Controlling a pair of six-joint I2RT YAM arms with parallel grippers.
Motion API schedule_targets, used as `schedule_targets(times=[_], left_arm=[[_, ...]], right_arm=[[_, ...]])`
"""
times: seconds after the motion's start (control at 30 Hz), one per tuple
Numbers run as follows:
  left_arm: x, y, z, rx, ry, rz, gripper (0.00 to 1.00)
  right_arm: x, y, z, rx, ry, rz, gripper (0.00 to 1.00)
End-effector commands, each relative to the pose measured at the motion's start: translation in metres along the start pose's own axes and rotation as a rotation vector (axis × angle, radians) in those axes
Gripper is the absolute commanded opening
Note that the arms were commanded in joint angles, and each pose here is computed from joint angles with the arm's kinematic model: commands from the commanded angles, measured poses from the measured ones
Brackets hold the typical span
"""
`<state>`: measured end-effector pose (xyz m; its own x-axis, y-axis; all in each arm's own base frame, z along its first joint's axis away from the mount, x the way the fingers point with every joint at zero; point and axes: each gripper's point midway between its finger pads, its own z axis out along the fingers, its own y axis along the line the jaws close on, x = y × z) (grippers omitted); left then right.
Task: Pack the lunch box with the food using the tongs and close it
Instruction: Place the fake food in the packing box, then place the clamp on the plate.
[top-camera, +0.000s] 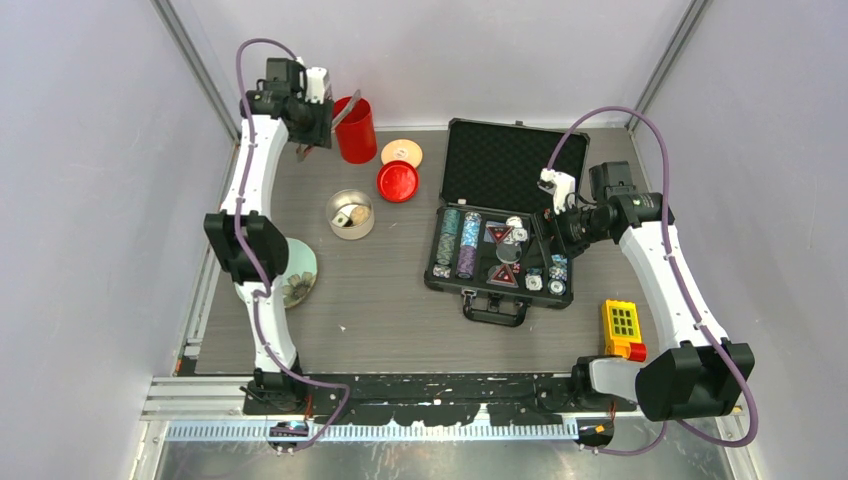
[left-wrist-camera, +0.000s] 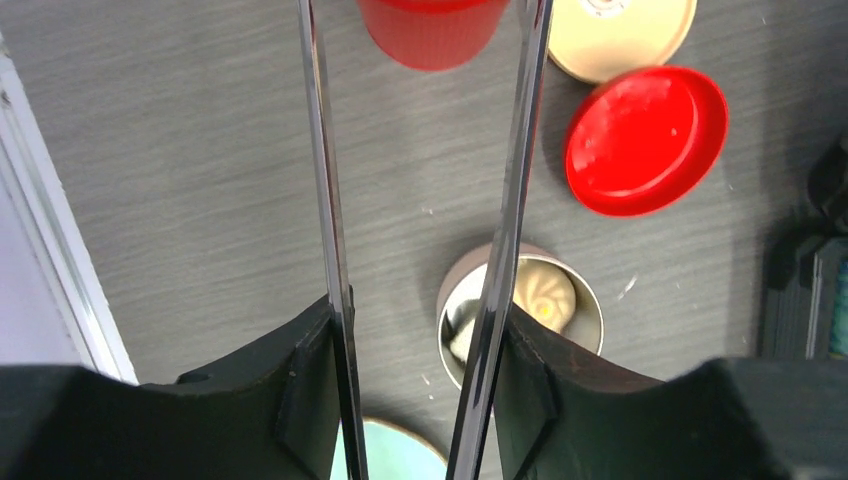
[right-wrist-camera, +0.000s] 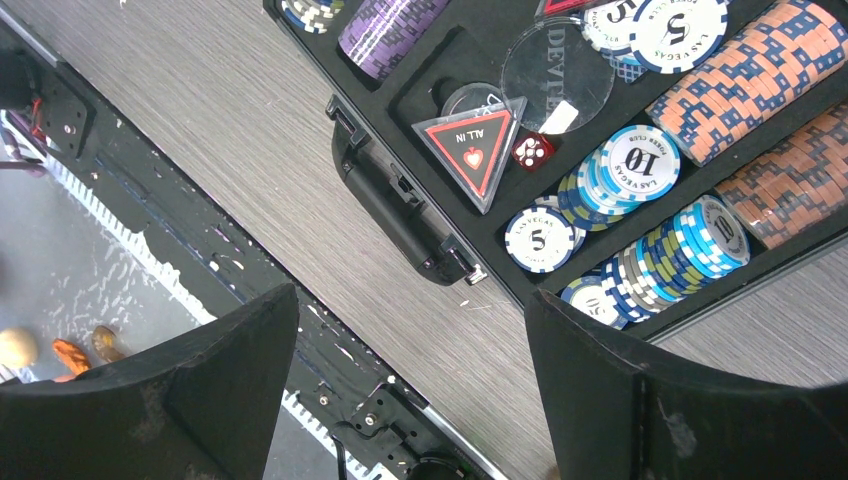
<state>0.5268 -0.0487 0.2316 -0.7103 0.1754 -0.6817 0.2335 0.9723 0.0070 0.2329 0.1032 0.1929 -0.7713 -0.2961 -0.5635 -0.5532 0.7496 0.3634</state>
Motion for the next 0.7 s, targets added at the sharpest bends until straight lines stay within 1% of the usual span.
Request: schedule_targets(times=[0.0, 0.03, 0.07, 0.23, 0.37, 0.53, 0.67], left_arm=[[0.005, 0.003, -0.065, 0.052, -0.034, -0.049, 0.51], [0.012, 0.001, -0.072, 0.06, -0.024, -0.049, 0.5], [0.021, 0.013, -0.079, 0.046, -0.016, -0.07, 0.5], [0.056, 0.03, -0.118, 0.038, 0.017, -0.119, 0.49], [0.085, 0.035, -0.146, 0.021, 0.034, -0.108, 0.49], [0.135, 0.044, -0.172, 0.027, 0.092, -0.129, 0.49], [0.168, 0.052, -0.188, -0.005, 0.12, -0.132, 0.49]], right_arm=[[-0.004, 0.005, -0.007, 0.0, -0.031, -0.021, 0.88], [-0.002, 0.004, -0.005, -0.001, -0.026, -0.019, 0.88], [0.0, 0.003, -0.004, -0.001, -0.02, -0.015, 0.88], [0.002, 0.004, -0.001, -0.015, -0.017, -0.008, 0.88], [-0.002, 0.006, 0.002, -0.035, -0.02, 0.011, 0.88], [-0.007, 0.005, 0.006, -0.053, -0.024, 0.035, 0.88], [-0.007, 0.0, 0.01, -0.043, -0.008, 0.039, 0.88]])
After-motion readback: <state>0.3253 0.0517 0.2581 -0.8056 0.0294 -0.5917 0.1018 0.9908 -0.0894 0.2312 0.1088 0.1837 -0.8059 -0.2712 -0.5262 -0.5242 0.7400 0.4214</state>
